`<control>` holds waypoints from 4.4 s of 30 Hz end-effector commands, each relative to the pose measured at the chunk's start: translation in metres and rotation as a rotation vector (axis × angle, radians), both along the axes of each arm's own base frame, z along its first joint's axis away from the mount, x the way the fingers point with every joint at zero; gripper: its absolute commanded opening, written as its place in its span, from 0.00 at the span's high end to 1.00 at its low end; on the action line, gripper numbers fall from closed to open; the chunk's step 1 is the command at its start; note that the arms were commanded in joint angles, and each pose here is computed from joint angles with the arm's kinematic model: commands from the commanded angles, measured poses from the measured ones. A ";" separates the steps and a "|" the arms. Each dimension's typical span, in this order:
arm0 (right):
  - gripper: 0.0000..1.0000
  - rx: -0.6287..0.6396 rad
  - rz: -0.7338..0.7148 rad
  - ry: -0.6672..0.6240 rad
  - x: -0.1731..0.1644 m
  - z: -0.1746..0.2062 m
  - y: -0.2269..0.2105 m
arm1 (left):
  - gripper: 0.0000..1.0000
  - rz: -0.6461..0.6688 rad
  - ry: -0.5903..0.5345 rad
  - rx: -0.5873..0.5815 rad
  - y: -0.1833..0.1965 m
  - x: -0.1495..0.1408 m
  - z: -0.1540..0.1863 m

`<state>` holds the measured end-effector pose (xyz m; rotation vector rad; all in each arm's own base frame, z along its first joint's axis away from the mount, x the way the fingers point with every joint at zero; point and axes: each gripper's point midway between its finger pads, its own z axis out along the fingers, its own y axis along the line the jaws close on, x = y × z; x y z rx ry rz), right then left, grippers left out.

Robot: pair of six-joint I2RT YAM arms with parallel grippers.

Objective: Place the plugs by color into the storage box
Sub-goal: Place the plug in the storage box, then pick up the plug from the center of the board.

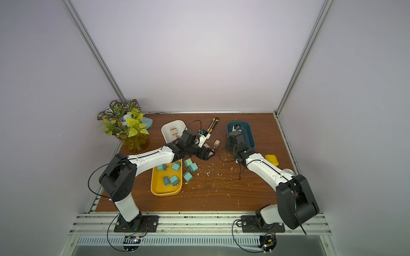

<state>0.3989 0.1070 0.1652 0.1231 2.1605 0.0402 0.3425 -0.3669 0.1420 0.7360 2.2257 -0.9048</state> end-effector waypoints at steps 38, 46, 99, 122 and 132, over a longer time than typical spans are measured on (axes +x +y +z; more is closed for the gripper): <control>0.28 0.165 -0.039 -0.057 0.062 0.029 -0.045 | 0.18 -0.067 -0.082 -0.106 -0.051 0.010 0.057; 0.32 0.253 0.071 -0.065 0.021 0.034 0.002 | 0.18 -0.072 -0.071 -0.077 -0.045 0.004 0.050; 0.31 0.364 0.365 0.072 -0.070 -0.019 0.129 | 0.18 0.111 -0.065 0.171 0.079 -0.067 -0.006; 0.30 0.335 0.407 0.128 -0.078 -0.036 0.152 | 0.19 0.119 0.029 0.306 0.087 -0.066 -0.077; 0.30 0.328 0.421 0.161 -0.081 -0.047 0.155 | 0.19 0.152 0.017 0.347 0.094 -0.062 -0.086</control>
